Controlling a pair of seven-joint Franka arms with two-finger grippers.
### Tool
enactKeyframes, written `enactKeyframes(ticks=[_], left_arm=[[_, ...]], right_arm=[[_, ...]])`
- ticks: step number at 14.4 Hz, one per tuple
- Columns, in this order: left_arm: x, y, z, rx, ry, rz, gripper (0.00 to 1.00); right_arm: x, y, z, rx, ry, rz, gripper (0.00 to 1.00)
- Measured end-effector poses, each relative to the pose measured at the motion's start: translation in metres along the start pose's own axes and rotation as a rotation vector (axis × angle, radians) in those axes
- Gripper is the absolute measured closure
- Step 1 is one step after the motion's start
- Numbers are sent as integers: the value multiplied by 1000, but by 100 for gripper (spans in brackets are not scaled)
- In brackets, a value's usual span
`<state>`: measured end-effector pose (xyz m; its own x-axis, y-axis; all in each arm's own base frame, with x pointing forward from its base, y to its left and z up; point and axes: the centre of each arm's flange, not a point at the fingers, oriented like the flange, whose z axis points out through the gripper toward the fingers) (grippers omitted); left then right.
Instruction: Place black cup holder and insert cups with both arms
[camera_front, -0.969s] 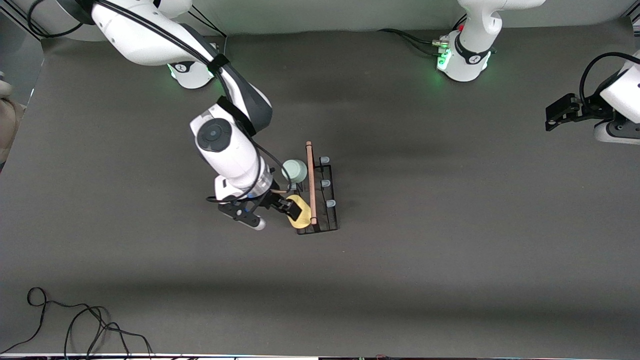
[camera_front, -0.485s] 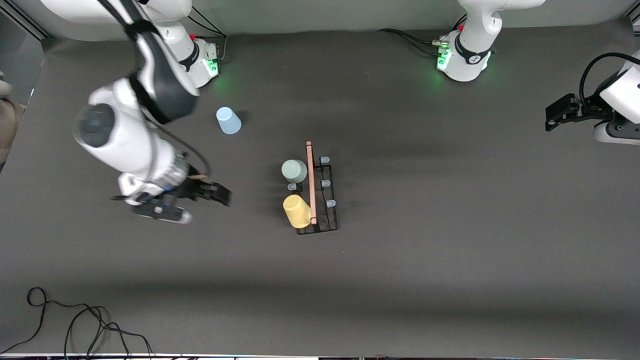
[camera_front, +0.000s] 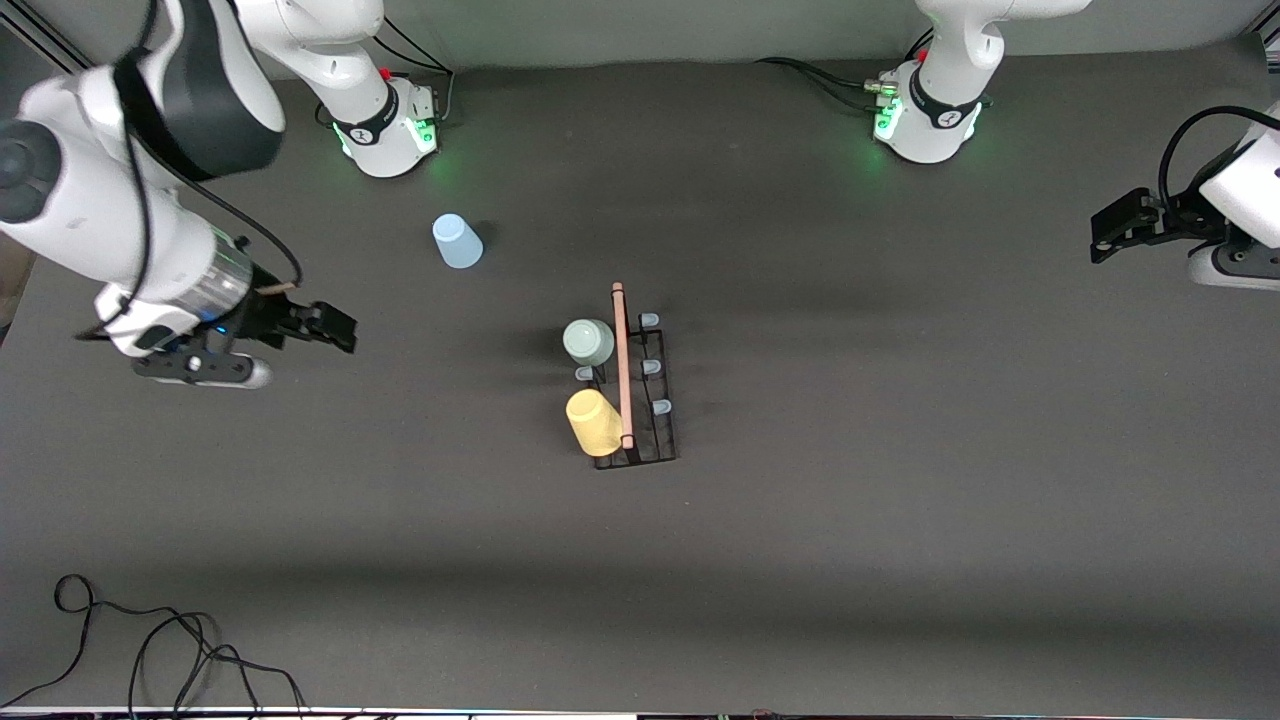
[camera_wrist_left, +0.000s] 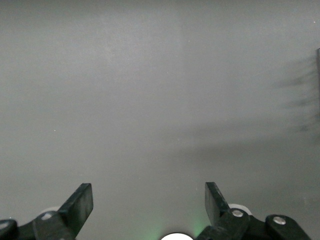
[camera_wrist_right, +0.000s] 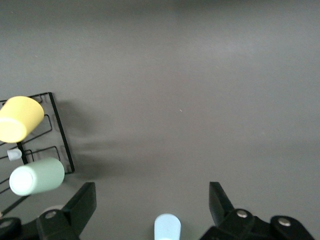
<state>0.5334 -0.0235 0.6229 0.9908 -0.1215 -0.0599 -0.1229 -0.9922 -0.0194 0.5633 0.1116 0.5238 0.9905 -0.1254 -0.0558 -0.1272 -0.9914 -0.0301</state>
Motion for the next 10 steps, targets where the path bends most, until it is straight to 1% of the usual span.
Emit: enactKeyframes(ticks=[2, 4, 7, 10], left_arm=[[0, 0, 0, 0, 1, 0, 0], [0, 0, 0, 0, 2, 0, 0], [1, 0, 0, 0, 3, 0, 0], [1, 0, 0, 0, 3, -1, 0]], right_arm=[[-3, 12, -23, -8, -21, 15, 0], [-6, 25, -49, -9, -20, 31, 0], [-11, 41, -84, -2, 17, 32, 0], [-12, 47, -100, 2, 33, 25, 0]])
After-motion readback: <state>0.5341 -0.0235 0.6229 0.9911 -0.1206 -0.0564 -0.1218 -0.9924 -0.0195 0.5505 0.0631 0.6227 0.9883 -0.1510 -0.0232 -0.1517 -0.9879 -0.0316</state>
